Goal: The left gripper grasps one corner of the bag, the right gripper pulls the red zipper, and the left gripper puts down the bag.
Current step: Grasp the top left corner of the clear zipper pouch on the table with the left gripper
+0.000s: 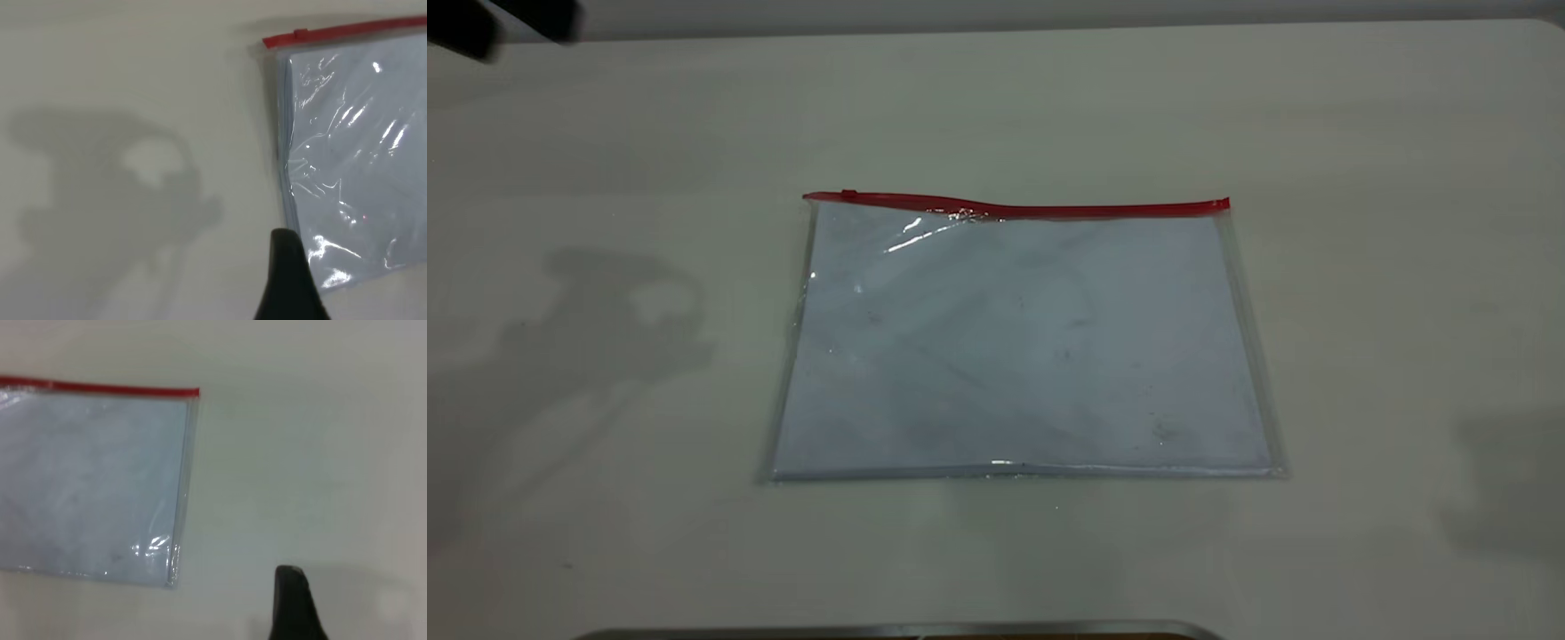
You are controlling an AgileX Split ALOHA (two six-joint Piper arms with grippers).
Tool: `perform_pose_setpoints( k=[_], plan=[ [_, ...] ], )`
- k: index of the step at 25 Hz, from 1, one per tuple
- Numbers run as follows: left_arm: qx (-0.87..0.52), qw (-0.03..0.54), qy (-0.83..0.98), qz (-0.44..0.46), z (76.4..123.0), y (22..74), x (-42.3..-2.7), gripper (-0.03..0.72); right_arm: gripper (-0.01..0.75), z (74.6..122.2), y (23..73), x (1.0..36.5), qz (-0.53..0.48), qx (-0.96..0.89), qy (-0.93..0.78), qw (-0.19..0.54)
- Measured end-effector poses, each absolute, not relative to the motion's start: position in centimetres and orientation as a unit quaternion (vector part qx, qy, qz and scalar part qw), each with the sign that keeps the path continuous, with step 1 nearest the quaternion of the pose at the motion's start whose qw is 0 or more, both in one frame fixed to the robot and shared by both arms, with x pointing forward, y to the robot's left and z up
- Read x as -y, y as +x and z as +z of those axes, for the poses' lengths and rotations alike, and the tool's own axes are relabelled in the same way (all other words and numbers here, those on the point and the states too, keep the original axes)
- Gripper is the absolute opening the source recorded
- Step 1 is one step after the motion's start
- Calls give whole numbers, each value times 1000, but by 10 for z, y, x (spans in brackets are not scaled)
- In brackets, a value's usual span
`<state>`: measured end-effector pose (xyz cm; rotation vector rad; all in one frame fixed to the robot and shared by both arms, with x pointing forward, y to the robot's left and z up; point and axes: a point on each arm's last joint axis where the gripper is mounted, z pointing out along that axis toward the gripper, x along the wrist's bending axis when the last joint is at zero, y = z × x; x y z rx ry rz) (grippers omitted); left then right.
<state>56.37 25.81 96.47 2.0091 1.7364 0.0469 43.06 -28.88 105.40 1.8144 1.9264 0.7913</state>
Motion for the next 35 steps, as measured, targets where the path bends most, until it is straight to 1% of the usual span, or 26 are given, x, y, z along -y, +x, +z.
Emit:
perform_pose_setpoints(
  k=[5, 11, 17, 22, 27, 35],
  plan=[
    [-607, 236, 759, -11, 927, 598, -253, 568, 522, 1033, 453, 286, 271, -707, 632, 162],
    [-579, 235, 779, -62, 878, 622, -245, 568, 522, 1019, 466, 282, 274, -723, 620, 135],
    [-551, 278, 781, -93, 834, 635, -235, 568, 522, 1019, 468, 279, 286, -726, 612, 128],
    [-551, 316, 765, -104, 807, 638, -229, 568, 522, 1019, 468, 279, 288, -726, 612, 128],
    [-558, 330, 754, -107, 784, 638, -228, 568, 522, 1019, 468, 279, 289, -725, 612, 127],
    [-570, 355, 733, -112, 760, 637, -223, 568, 522, 1019, 468, 279, 289, -725, 611, 130]
  ],
)
